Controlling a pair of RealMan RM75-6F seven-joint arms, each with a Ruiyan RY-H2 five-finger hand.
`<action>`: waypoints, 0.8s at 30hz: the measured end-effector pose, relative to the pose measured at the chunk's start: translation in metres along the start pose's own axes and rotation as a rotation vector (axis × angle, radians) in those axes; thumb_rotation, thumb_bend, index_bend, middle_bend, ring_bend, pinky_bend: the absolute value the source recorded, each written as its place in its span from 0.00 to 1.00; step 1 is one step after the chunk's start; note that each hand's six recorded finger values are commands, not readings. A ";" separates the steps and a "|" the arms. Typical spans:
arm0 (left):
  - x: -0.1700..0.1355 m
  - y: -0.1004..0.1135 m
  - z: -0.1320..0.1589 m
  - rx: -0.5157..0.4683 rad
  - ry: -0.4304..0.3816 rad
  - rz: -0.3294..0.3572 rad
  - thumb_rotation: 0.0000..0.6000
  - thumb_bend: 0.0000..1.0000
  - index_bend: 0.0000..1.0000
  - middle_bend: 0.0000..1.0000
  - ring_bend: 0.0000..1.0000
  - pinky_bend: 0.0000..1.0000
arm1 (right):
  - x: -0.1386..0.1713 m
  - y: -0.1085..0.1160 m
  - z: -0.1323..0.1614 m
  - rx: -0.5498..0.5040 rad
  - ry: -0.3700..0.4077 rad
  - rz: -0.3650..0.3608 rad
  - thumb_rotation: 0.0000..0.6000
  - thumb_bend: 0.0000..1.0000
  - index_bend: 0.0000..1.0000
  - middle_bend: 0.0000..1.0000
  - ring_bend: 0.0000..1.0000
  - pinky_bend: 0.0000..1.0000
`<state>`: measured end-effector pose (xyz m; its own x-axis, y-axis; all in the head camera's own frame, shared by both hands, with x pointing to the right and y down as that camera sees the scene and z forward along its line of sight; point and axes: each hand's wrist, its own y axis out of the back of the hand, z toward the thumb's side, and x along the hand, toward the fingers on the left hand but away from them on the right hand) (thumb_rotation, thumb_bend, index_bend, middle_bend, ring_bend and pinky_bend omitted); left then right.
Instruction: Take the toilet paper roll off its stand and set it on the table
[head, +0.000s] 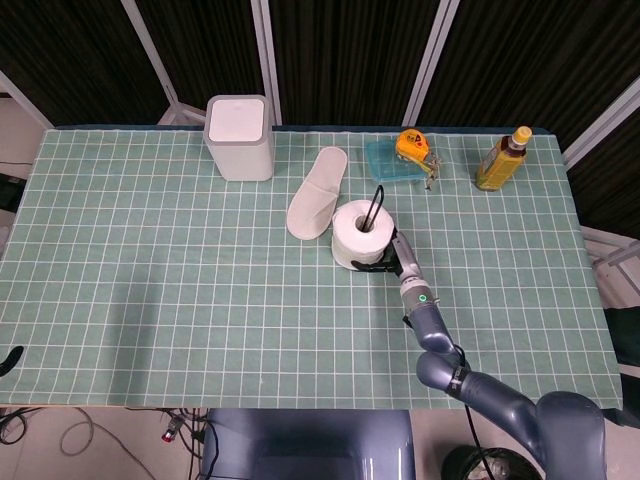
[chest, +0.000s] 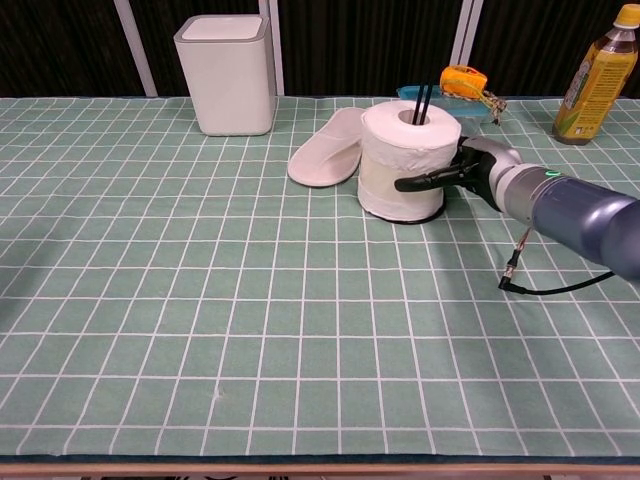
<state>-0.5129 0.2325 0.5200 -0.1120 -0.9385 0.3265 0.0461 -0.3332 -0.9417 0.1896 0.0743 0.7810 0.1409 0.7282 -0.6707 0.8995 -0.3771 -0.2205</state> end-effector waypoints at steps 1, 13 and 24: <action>0.000 0.000 0.000 0.000 0.000 0.000 1.00 0.18 0.05 0.00 0.00 0.01 | -0.001 0.000 0.000 -0.002 -0.002 -0.005 1.00 0.00 0.03 0.03 0.05 0.00; -0.001 0.001 -0.001 -0.005 0.001 -0.002 1.00 0.18 0.05 0.00 0.00 0.01 | -0.009 0.005 0.002 -0.064 0.000 -0.115 1.00 0.00 0.29 0.27 0.30 0.12; -0.001 0.002 -0.001 -0.007 0.003 0.002 1.00 0.18 0.05 0.00 0.00 0.01 | -0.004 0.005 0.016 -0.066 0.047 -0.095 1.00 0.00 0.29 0.27 0.30 0.12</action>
<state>-0.5138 0.2330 0.5171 -0.1145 -0.9388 0.3249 0.0389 -0.3310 -0.9428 0.1871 0.0604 0.7707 0.0714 0.7854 -0.6149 0.9349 -0.2676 -0.2333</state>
